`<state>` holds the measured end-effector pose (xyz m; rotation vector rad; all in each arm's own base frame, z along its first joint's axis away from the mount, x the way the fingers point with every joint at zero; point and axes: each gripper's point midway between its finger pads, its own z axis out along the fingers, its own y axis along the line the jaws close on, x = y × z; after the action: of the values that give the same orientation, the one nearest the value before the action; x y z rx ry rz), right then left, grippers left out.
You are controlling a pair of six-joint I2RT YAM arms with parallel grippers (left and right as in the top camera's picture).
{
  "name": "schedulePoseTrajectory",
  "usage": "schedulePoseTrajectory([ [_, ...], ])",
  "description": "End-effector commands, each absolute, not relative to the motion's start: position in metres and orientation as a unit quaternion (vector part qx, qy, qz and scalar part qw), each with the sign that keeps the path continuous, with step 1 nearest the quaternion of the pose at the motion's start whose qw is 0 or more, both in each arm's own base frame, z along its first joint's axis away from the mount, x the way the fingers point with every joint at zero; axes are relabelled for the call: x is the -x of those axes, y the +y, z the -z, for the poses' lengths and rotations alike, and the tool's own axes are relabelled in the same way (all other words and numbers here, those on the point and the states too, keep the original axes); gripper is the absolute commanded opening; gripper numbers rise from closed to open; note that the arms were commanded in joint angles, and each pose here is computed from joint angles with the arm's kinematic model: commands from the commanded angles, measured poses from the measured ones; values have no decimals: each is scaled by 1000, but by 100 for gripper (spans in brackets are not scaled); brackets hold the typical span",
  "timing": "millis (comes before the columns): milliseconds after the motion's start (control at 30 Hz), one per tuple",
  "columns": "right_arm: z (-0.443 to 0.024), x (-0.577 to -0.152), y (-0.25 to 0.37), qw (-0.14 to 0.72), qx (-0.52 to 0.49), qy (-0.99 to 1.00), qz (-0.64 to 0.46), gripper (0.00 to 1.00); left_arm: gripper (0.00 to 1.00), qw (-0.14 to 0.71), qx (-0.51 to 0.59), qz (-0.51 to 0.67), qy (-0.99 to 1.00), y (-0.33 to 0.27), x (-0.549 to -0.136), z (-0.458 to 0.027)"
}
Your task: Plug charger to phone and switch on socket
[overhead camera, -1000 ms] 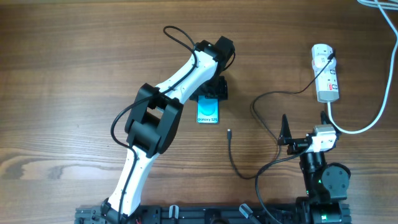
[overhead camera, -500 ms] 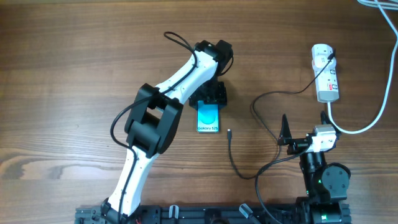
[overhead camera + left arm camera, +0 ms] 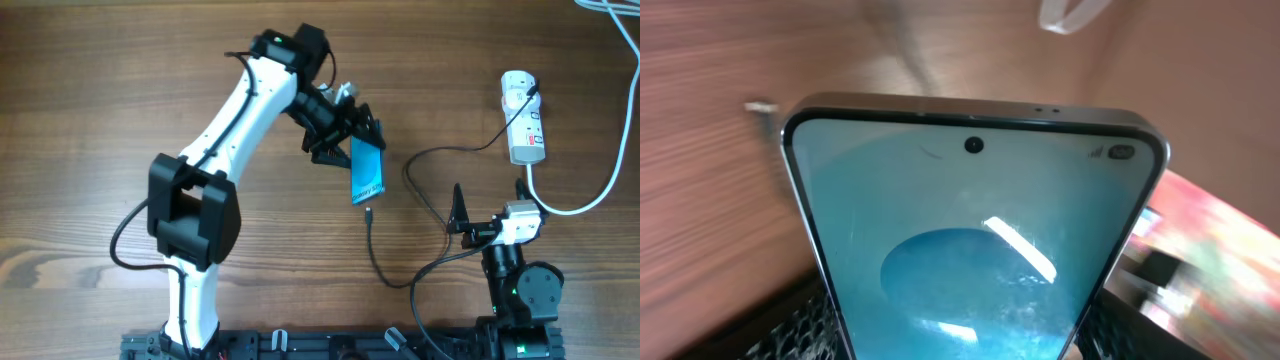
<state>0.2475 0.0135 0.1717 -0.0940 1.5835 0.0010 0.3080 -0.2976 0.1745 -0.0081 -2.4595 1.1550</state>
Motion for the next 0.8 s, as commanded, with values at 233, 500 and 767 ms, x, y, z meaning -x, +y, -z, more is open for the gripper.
schedulePoseTrajectory([
  [233, -173, -247, 11, 705, 45, 708, 10, 100, 74, 219, -46, -675, -703, -266, -348, -288],
  [500, -173, -247, 11, 705, 45, 708, 9, 100, 74, 266, -133, -658, -692, -245, -353, -290],
  [767, -174, -247, 11, 705, 44, 708, 9, 100, 73, 262, -140, -659, -691, -239, -356, -291],
])
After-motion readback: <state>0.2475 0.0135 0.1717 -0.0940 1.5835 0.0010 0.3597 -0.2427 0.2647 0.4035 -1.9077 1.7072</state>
